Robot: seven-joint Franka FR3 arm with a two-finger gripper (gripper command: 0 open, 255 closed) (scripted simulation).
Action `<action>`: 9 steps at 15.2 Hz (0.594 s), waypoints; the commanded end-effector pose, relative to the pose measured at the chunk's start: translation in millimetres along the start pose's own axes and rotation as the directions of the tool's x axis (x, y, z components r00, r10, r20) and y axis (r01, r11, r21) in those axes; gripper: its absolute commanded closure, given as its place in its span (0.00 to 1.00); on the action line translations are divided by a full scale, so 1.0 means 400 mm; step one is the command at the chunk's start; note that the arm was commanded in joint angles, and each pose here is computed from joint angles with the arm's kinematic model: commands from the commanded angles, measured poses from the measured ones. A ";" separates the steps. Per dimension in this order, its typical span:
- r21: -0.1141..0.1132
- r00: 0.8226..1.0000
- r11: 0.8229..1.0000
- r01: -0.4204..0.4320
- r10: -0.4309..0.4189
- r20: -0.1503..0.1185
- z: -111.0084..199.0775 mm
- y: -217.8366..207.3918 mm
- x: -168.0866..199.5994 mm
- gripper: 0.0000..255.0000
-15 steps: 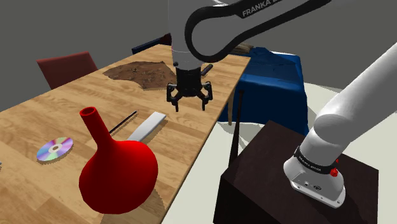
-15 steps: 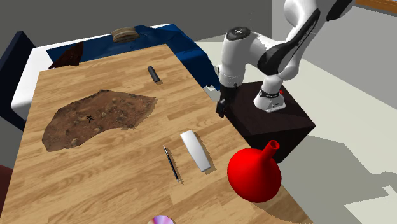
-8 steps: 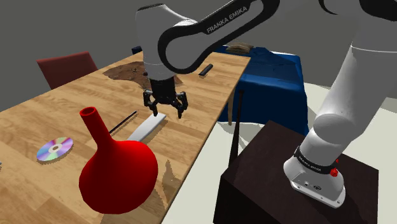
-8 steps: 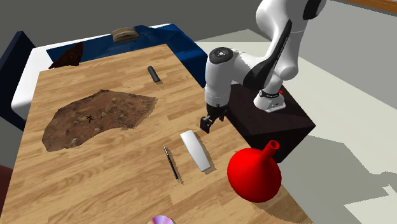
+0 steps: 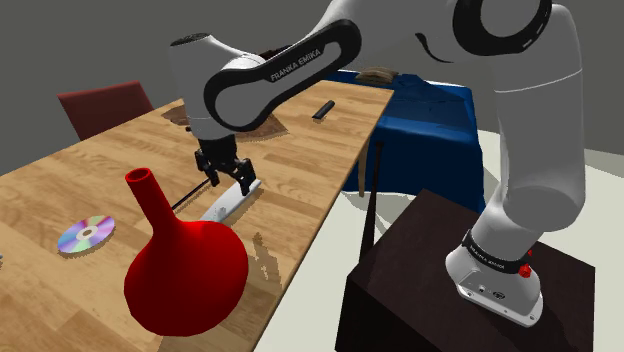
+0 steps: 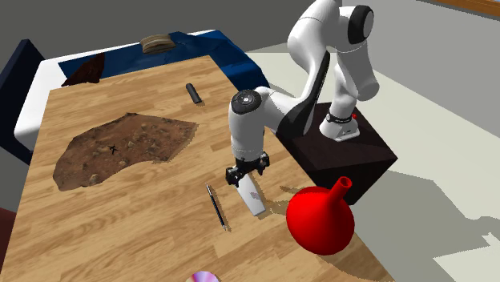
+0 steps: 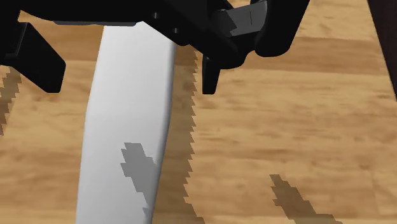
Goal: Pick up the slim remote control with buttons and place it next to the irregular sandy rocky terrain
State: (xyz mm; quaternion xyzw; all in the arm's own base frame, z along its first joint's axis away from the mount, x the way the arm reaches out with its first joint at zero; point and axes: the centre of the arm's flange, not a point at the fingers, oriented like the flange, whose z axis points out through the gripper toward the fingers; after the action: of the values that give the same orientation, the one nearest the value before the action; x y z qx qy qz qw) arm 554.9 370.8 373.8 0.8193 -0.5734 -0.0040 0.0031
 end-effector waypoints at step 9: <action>0.000 0.999 0.999 -0.032 0.032 -0.004 0.114 -0.032 0.003 0.00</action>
State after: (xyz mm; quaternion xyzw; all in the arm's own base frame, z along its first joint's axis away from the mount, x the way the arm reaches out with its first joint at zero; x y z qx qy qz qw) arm 566.8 374.0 330.8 0.8099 -0.5865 -0.0023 0.0045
